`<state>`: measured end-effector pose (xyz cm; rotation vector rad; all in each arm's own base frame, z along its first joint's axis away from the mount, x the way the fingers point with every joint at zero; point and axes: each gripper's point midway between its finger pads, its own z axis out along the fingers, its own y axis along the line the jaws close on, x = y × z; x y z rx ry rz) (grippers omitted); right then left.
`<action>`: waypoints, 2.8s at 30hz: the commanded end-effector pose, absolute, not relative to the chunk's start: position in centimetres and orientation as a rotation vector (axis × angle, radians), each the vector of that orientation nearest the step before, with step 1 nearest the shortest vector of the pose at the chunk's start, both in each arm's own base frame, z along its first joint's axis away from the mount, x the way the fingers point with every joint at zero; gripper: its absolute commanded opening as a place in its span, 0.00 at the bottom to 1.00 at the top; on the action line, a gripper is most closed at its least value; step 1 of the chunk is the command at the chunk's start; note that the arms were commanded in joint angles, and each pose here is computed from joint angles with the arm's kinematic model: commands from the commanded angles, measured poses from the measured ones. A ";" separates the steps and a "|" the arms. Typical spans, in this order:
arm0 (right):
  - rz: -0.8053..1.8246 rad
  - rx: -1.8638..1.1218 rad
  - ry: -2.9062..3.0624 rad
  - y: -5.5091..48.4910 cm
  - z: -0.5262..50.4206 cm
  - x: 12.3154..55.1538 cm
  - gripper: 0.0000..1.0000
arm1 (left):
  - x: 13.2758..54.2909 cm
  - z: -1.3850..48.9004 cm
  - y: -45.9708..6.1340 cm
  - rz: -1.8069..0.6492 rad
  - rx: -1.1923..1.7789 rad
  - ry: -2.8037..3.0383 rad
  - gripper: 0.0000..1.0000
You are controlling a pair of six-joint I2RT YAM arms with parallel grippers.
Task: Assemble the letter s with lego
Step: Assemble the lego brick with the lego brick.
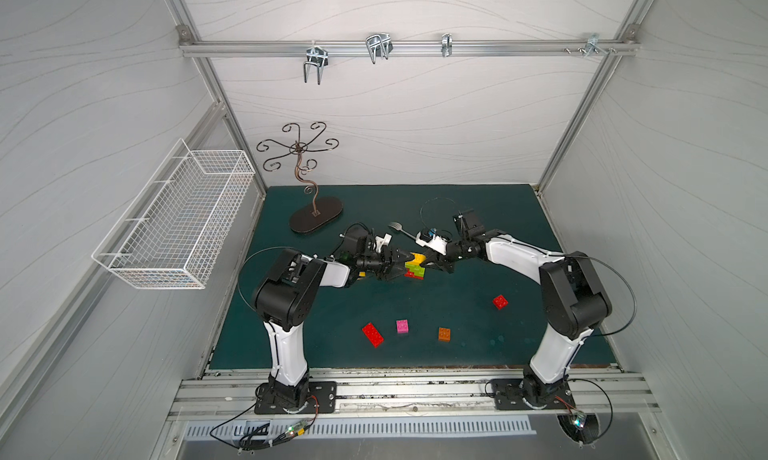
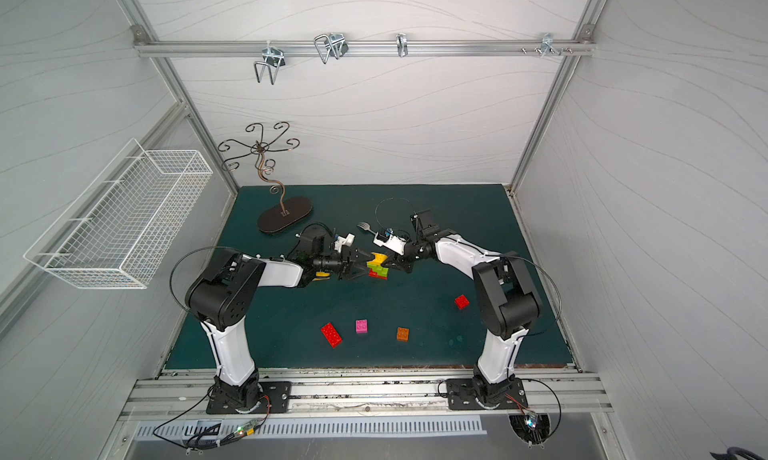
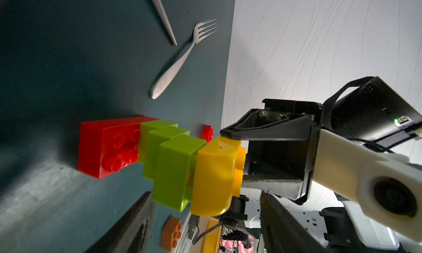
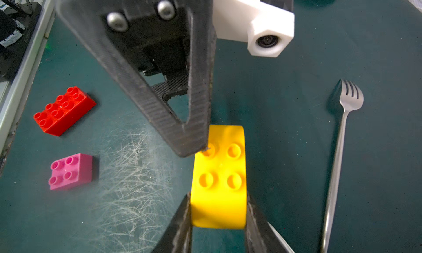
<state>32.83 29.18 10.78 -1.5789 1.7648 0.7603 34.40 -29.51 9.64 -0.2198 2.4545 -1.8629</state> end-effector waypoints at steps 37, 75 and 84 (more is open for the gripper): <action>0.739 -1.676 1.791 28.7 9.0 31.6 0.18 | 35.3 10.6 -30.8 -1.928 -0.138 2.398 0.63; 0.688 -1.699 1.822 28.6 9.1 31.0 0.18 | 35.8 10.2 -31.0 -1.913 -0.150 2.413 0.55; 0.694 -1.714 1.829 28.6 8.9 31.1 0.18 | 35.7 10.1 -30.9 -1.914 -0.148 2.414 0.54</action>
